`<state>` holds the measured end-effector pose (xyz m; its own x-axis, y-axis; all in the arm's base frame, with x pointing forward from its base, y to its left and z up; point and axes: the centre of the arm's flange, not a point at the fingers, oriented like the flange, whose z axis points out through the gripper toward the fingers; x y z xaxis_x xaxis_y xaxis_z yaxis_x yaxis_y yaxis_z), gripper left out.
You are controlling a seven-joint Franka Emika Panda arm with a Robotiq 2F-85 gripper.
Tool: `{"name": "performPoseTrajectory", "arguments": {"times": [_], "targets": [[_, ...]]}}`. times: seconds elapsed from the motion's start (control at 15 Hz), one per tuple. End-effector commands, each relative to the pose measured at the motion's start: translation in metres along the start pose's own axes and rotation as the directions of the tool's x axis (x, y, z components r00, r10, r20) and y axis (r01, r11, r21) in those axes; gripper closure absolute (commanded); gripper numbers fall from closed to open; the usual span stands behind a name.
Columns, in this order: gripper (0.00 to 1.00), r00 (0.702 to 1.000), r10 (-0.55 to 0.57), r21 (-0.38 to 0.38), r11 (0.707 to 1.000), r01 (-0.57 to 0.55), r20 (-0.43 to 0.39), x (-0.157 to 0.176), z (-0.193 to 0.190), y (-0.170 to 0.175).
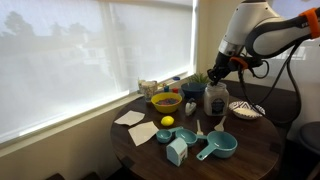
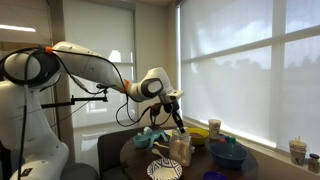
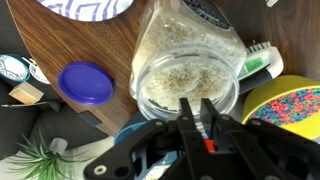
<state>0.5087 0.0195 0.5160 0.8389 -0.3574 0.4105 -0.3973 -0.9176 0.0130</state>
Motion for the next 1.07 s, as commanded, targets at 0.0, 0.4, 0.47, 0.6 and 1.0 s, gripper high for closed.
{"name": "performPoseTrajectory", "arguments": {"times": [0.0,0.4,0.47,0.6,1.0], "targets": [[0.6,0.999,-0.024,0.026,0.999,0.023,0.021,-0.001,0.008,-0.004],[0.59,0.996,-0.058,0.025,0.998,0.057,0.067,-0.005,0.022,-0.006],[0.61,0.996,-0.062,0.028,0.998,0.06,0.07,-0.004,0.022,-0.005],[0.66,0.994,-0.073,0.032,0.997,0.071,0.08,-0.005,0.024,-0.006],[0.57,0.988,-0.072,0.009,0.997,0.071,0.138,-0.008,0.035,0.0]]}}
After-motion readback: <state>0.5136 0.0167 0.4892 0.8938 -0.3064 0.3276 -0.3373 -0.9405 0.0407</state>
